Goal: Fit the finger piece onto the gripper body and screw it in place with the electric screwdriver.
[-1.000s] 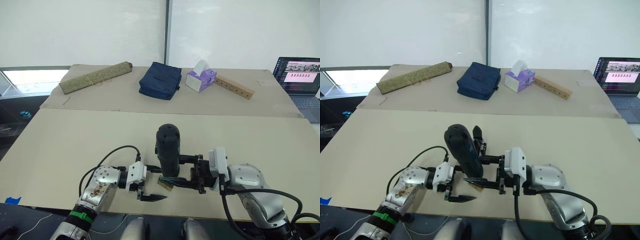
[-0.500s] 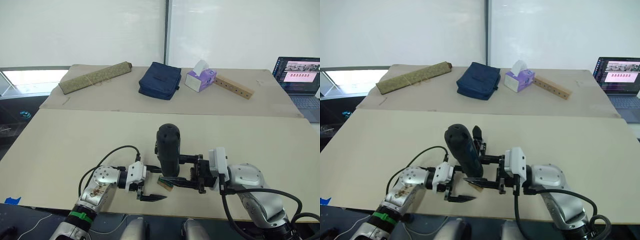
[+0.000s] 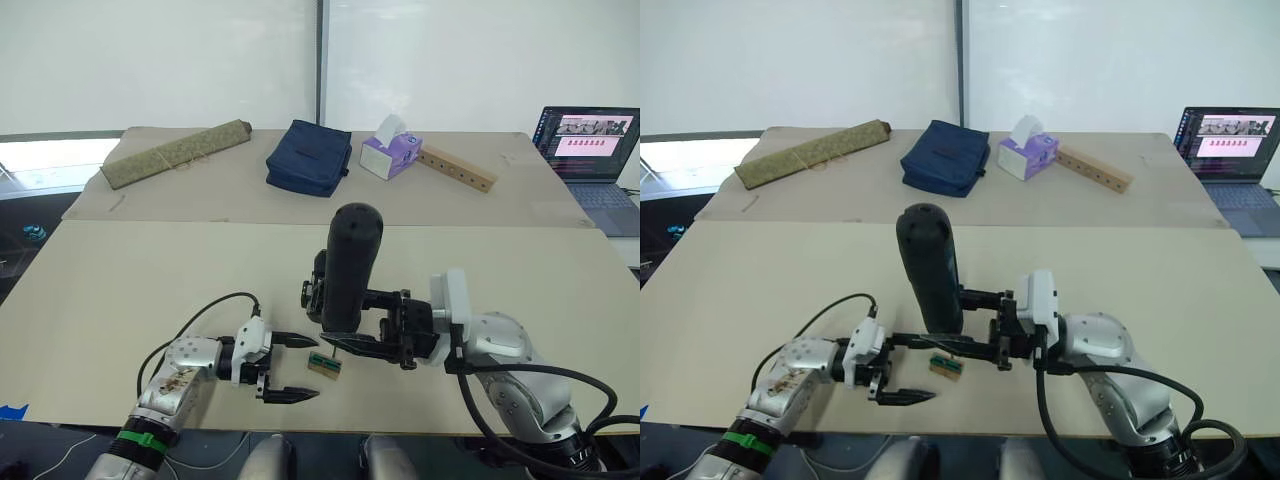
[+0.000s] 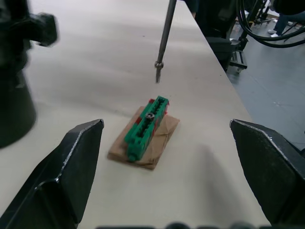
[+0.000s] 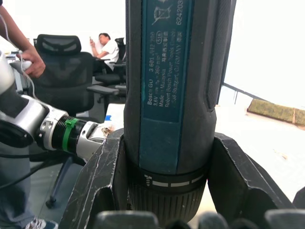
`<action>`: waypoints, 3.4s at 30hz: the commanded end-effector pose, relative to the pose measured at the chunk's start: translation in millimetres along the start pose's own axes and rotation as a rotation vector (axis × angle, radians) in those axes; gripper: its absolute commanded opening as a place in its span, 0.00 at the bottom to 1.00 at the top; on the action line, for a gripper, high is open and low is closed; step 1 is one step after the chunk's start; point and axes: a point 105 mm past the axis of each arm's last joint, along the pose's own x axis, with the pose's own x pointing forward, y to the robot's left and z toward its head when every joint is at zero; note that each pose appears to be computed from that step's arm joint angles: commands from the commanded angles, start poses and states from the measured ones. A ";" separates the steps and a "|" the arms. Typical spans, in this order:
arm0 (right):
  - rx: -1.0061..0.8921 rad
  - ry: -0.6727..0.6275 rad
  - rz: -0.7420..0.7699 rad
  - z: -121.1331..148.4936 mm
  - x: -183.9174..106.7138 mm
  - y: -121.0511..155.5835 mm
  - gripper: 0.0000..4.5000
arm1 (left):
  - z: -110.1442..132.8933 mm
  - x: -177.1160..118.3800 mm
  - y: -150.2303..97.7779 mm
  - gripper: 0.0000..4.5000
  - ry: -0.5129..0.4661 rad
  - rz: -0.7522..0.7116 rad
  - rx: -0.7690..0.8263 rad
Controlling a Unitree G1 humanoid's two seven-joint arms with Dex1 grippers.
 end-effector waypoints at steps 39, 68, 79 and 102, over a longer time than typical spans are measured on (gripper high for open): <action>-0.123 -0.079 -0.010 84.0 -16.6 -72.8 0.42 | 73.9 -64.4 67.4 1.00 -0.079 0.227 0.143; -0.105 -0.114 0.059 68.1 34.2 -82.8 0.42 | 55.5 -29.8 68.7 1.00 -0.097 0.211 0.165; -0.065 -0.106 0.086 58.5 40.9 -76.8 0.42 | 45.4 -30.5 63.2 1.00 -0.078 0.237 0.190; -0.055 -0.065 0.065 40.9 40.7 -77.9 0.42 | 36.8 -13.8 62.4 1.00 -0.048 0.246 0.174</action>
